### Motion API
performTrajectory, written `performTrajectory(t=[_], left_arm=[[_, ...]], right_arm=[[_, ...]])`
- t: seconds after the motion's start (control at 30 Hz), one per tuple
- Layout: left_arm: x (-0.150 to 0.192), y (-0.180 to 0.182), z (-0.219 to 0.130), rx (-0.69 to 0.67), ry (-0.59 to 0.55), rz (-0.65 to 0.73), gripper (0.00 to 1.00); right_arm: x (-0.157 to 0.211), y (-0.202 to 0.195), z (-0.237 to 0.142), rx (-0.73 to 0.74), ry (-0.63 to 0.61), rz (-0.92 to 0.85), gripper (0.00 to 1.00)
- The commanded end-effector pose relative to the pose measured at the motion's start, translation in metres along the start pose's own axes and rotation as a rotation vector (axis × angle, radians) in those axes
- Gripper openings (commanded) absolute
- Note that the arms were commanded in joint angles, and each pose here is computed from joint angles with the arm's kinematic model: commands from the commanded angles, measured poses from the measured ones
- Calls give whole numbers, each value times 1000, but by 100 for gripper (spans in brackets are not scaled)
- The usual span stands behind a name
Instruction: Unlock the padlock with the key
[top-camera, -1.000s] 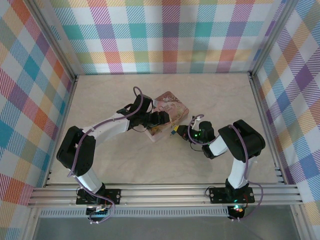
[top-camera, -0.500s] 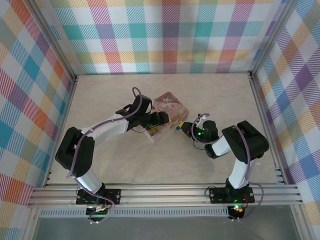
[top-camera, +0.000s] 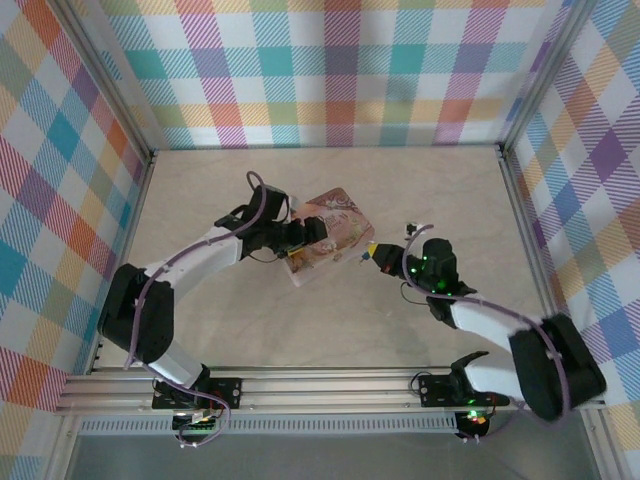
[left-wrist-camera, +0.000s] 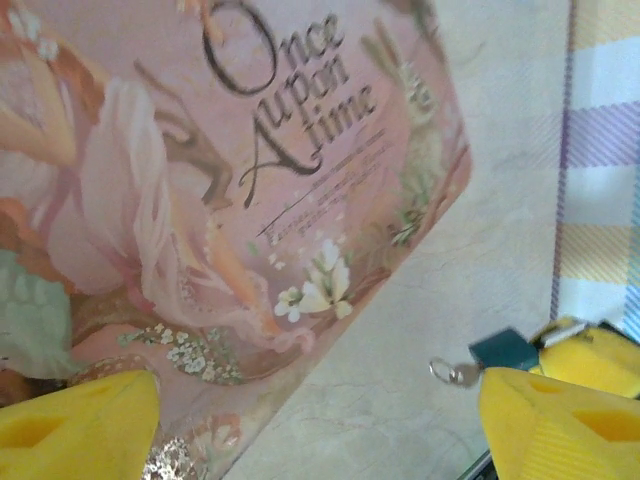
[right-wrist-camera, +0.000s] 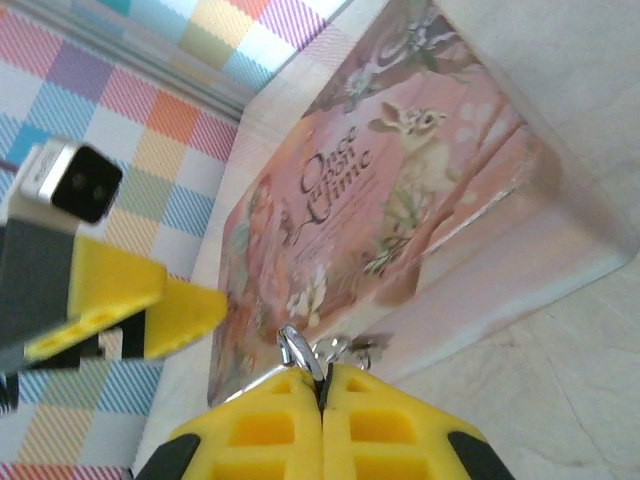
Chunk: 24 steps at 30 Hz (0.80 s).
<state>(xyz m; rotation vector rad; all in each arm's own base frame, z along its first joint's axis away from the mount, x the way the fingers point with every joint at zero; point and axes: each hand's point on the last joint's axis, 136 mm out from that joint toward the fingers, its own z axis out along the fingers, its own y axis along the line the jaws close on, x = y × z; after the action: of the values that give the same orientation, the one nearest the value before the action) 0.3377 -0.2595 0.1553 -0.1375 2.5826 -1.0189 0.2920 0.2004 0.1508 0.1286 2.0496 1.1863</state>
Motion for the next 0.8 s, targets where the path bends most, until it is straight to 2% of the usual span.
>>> performTrajectory(t=[0.0,0.37,0.6,0.77], left_arm=[[-6,-5,-24,10,-66,25,86],[-14,9,-66,-7,-300,43,97],[-9,34,-101,-91,-448,54,100],[-2,49,-113,-152,-473,61,100]], right_arm=[[31,-17,-25,144,142,-58,4],[60,-3,-79,243,299,-28,4],[92,-13,-82,328,463,5,3],[113,-23,-70,377,559,-1,3]])
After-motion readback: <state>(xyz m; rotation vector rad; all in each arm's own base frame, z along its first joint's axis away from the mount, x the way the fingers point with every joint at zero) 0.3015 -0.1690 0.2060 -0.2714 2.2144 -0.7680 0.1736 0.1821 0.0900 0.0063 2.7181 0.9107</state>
